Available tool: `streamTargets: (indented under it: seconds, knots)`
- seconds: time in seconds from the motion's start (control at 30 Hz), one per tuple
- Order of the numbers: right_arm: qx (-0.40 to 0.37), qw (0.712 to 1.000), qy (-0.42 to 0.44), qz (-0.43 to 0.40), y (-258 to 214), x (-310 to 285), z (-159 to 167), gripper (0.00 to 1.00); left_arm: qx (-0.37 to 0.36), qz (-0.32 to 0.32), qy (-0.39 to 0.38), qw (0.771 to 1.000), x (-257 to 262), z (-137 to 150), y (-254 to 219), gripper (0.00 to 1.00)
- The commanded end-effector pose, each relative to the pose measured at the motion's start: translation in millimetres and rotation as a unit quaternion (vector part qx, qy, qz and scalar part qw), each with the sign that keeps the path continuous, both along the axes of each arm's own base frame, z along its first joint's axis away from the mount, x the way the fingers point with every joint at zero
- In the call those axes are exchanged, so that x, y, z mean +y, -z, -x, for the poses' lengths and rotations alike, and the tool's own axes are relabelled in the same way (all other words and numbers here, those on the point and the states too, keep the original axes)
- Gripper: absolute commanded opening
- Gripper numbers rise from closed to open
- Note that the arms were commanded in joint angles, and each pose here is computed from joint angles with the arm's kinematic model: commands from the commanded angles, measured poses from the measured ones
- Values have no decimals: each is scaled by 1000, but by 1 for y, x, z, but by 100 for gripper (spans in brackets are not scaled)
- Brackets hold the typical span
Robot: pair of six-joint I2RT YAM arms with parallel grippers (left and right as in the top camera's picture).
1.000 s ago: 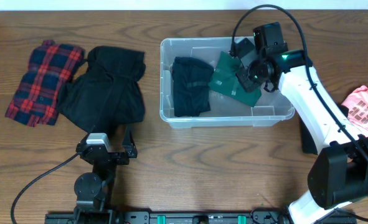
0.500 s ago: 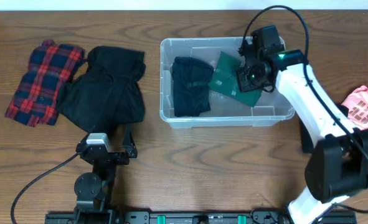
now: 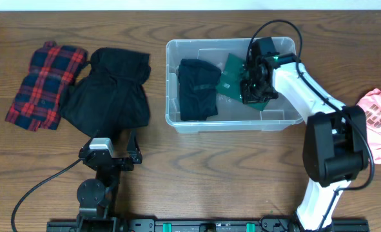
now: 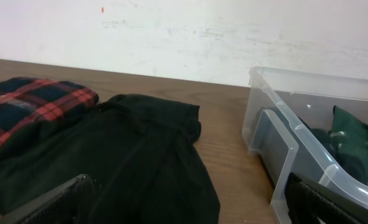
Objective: Pack container
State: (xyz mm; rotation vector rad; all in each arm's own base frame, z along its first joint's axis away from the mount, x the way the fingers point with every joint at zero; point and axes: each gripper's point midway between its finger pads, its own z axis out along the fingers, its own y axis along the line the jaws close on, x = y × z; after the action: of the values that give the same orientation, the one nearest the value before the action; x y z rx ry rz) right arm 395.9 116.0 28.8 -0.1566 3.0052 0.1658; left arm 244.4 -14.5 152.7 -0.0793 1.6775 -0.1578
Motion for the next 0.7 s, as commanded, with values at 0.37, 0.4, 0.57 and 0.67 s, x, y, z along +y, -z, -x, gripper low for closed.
streamTargets:
  seconds: [0.37,0.4,0.57,0.67]
  knots:
    - [-53,994,-20,94,8,-27,-26,1,23,-2,-5,1000,1,1,15,98]
    - [-57,994,-19,93,8,-27,-28,1,23,-2,-5,1000,2,1,15,98]
    - [-86,993,-16,86,4,-23,-42,2,23,-2,-5,1000,1,1,15,98]
    - [-104,991,-14,81,2,-21,-50,3,23,-2,-5,1000,1,1,15,98]
